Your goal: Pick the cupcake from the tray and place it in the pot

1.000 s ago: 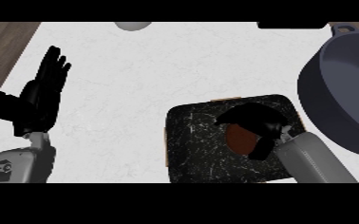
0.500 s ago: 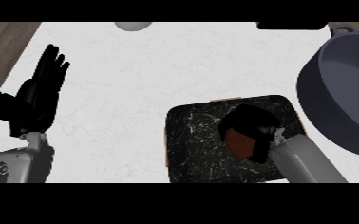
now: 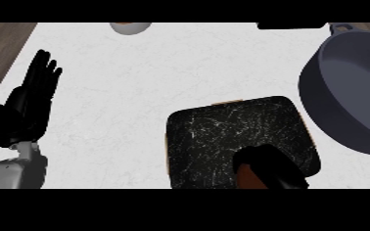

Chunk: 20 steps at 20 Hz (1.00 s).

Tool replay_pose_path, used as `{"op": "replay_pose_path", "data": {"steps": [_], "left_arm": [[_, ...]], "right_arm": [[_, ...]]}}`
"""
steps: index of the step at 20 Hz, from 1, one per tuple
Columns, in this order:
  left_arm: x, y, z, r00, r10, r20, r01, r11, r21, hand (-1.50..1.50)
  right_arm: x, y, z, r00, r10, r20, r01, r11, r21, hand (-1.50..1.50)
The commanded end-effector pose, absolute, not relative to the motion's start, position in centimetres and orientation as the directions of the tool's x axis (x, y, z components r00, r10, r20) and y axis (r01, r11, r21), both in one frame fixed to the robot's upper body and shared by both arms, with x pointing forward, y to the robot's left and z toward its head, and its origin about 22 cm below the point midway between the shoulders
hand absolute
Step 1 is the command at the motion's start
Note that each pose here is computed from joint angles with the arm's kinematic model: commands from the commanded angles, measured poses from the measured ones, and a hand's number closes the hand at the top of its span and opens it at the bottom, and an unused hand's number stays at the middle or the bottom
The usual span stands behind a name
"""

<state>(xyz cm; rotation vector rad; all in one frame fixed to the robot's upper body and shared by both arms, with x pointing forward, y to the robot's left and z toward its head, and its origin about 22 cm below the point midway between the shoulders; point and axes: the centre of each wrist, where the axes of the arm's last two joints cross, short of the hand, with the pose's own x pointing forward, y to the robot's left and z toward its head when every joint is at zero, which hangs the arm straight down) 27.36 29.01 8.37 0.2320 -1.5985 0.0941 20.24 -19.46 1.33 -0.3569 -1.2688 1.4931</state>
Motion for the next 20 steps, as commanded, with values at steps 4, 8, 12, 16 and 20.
{"op": "replay_pose_path", "data": {"steps": [4,8,12,16,20], "left_arm": [[28.0,28.8,10.0,-0.033,-0.078,0.996,-0.187,0.980,0.071,0.00],[27.3,28.1,8.4,-0.016,-0.073,0.997,-0.200,0.977,0.069,0.00],[27.9,28.7,9.2,-0.044,-0.083,0.996,-0.192,0.979,0.073,0.00],[27.6,27.6,8.5,-0.041,-0.072,0.997,-0.169,0.984,0.064,0.00],[28.0,29.1,8.4,-0.028,-0.089,0.996,-0.188,0.979,0.082,0.00]], "right_arm": [[14.4,-18.8,6.0,-0.245,0.865,0.438,-0.402,0.321,-0.858,1.50],[12.7,-20.3,9.6,-0.213,0.815,0.539,-0.150,0.518,-0.842,1.50],[13.0,-21.3,12.6,-0.171,0.777,0.605,0.101,0.625,-0.774,1.50],[12.0,-23.7,14.6,-0.150,0.792,0.592,0.267,0.609,-0.747,1.50],[12.8,-25.1,16.7,-0.135,0.802,0.582,0.391,0.583,-0.712,1.50]]}}
